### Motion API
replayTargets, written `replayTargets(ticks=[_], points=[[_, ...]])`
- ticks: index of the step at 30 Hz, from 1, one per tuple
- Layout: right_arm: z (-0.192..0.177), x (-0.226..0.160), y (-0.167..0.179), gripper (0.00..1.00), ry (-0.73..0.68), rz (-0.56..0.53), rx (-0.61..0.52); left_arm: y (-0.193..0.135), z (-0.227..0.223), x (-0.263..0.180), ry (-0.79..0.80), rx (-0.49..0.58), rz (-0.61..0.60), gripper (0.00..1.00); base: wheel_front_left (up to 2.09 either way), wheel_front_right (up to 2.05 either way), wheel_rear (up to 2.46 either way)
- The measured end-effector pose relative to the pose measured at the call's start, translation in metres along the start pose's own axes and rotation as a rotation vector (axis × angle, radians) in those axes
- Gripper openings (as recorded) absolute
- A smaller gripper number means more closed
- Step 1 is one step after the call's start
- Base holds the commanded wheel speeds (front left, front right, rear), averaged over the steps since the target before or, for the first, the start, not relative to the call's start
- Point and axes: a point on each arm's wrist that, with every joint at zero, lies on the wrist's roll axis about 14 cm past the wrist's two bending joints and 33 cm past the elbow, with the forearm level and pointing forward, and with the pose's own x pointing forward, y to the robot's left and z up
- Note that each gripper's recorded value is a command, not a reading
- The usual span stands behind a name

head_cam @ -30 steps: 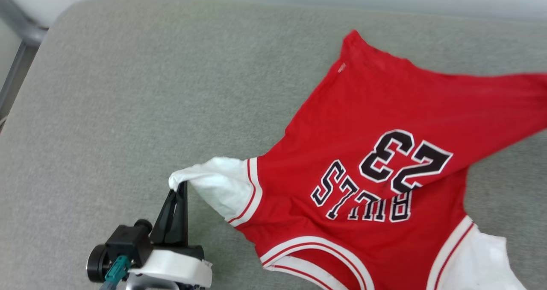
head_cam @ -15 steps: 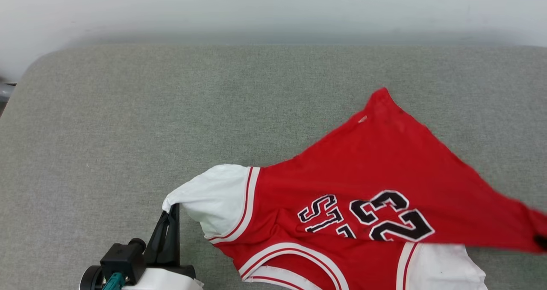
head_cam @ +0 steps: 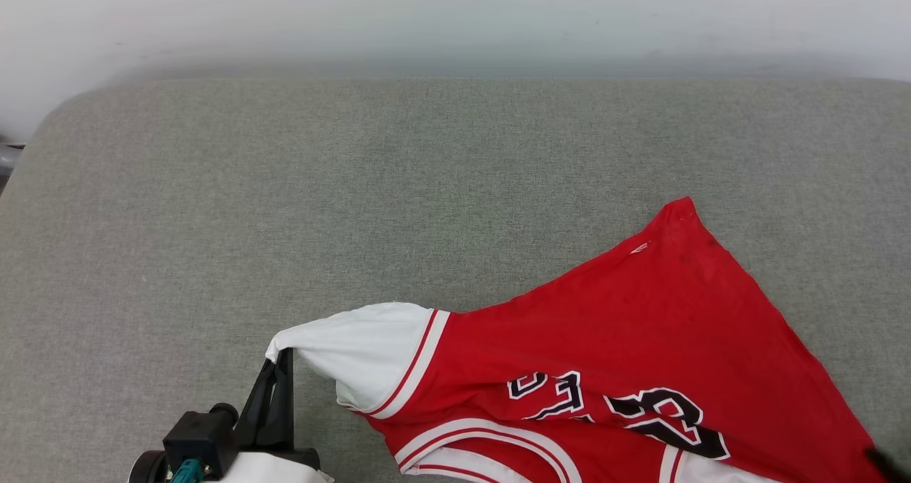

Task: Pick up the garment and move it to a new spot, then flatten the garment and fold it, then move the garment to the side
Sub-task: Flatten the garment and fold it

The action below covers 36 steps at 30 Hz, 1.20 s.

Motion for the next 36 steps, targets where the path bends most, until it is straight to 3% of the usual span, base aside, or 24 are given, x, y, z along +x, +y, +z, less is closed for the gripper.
replayTargets(ticks=[10,12,13,20,28,36], points=[[0.132,-0.013,0.022,1.00,-0.333,0.031,-0.170,-0.001,0.001,0.005,-0.004,0.009,-0.009,0.00,0.00,0.00,0.00],[0.152,-0.011,0.032,1.00,-0.356,0.046,-0.224,-0.001,0.001,0.008,-0.005,0.016,-0.008,0.00,0.00,0.00,0.00],[0.183,0.003,0.060,1.00,-0.357,0.096,-0.323,-0.002,0.002,0.015,-0.011,0.023,-0.017,0.00,0.00,0.00,0.00],[0.197,0.050,0.098,1.00,-0.212,0.147,-0.473,-0.002,0.002,0.029,-0.014,0.031,-0.023,0.00,0.00,0.00,0.00],[0.189,0.109,0.108,1.00,0.007,0.122,-0.573,-0.002,-0.001,0.040,-0.010,0.035,-0.021,0.00,0.00,0.00,0.00],[0.177,0.161,0.120,1.00,0.094,0.145,-0.563,0.004,-0.006,0.046,0.002,0.031,0.001,0.00,0.00,0.00,0.00]])
